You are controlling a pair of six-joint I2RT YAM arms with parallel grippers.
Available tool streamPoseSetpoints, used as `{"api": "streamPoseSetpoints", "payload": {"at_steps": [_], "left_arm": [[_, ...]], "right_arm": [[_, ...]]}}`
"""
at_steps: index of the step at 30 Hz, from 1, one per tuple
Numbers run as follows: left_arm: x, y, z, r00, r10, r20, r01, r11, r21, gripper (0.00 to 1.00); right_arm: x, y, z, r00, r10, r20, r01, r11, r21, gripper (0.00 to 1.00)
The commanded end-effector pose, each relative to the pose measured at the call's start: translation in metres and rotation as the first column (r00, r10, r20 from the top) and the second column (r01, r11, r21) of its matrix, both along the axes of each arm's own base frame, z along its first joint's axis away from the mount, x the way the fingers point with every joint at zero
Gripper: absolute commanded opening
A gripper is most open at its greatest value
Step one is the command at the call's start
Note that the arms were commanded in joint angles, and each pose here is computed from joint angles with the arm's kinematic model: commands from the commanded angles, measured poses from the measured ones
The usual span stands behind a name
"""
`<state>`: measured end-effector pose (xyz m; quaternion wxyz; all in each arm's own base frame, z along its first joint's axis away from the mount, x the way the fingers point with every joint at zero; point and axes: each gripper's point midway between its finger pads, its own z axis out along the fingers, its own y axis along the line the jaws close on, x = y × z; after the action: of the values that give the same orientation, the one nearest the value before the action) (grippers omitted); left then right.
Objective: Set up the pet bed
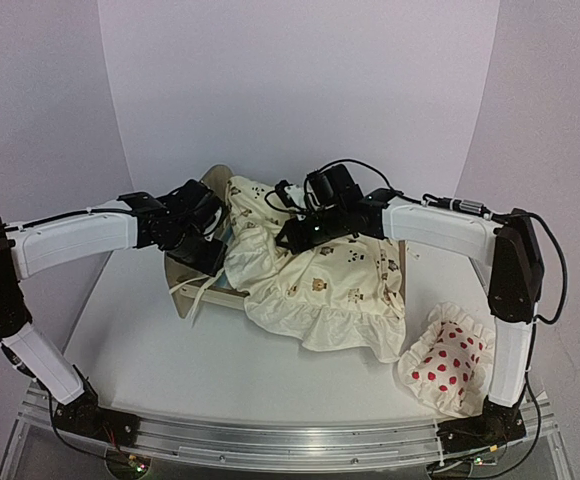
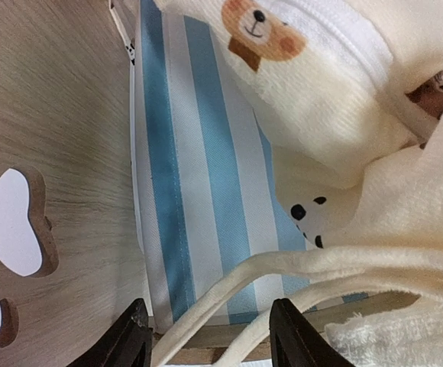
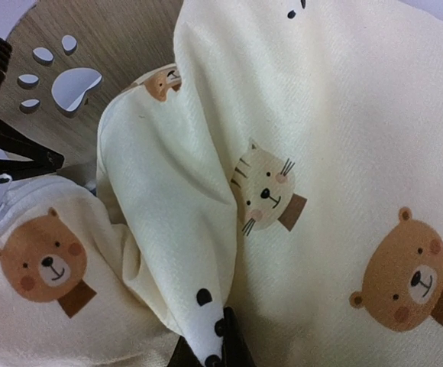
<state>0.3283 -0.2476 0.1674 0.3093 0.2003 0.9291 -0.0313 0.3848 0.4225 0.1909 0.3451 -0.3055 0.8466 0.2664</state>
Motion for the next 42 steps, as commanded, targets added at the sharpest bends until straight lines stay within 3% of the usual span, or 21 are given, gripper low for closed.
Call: {"api": "streamPoseSetpoints", "payload": {"at_steps": [1,8,24,29,32,42], "left_arm": [[0.006,-0.011,-0.01,0.999,-0.033,-0.011,0.032,0.999,-0.012,0.52],[0.005,-0.017,-0.018,0.998,-0.056,-0.024,0.055,0.998,-0.029,0.52],[0.031,-0.018,-0.028,0.997,-0.037,0.07,0.034,0.999,0.039,0.25],[0.033,-0.021,-0.015,0.995,-0.037,0.095,0.036,0.999,0.01,0.07],[0.034,-0.02,-0.002,0.992,-0.027,0.122,0.029,1.0,-0.009,0.01],[0.048,-0.019,0.055,0.963,0.029,0.27,-0.008,0.997,-0.081,0.0]], "right_arm": [[0.006,-0.008,0.004,1.0,-0.022,-0.017,0.022,1.0,-0.015,0.0],[0.006,-0.008,-0.001,0.999,-0.025,-0.024,0.025,0.999,-0.024,0.0],[0.006,-0.007,-0.005,0.999,-0.022,-0.037,0.021,0.999,-0.025,0.0],[0.005,-0.007,-0.004,0.999,-0.022,-0.044,0.022,1.0,-0.019,0.0],[0.004,-0.006,-0.007,0.998,-0.021,-0.054,0.02,1.0,-0.017,0.0],[0.003,-0.005,-0.014,0.997,-0.023,-0.078,0.022,1.0,-0.017,0.0]]}}
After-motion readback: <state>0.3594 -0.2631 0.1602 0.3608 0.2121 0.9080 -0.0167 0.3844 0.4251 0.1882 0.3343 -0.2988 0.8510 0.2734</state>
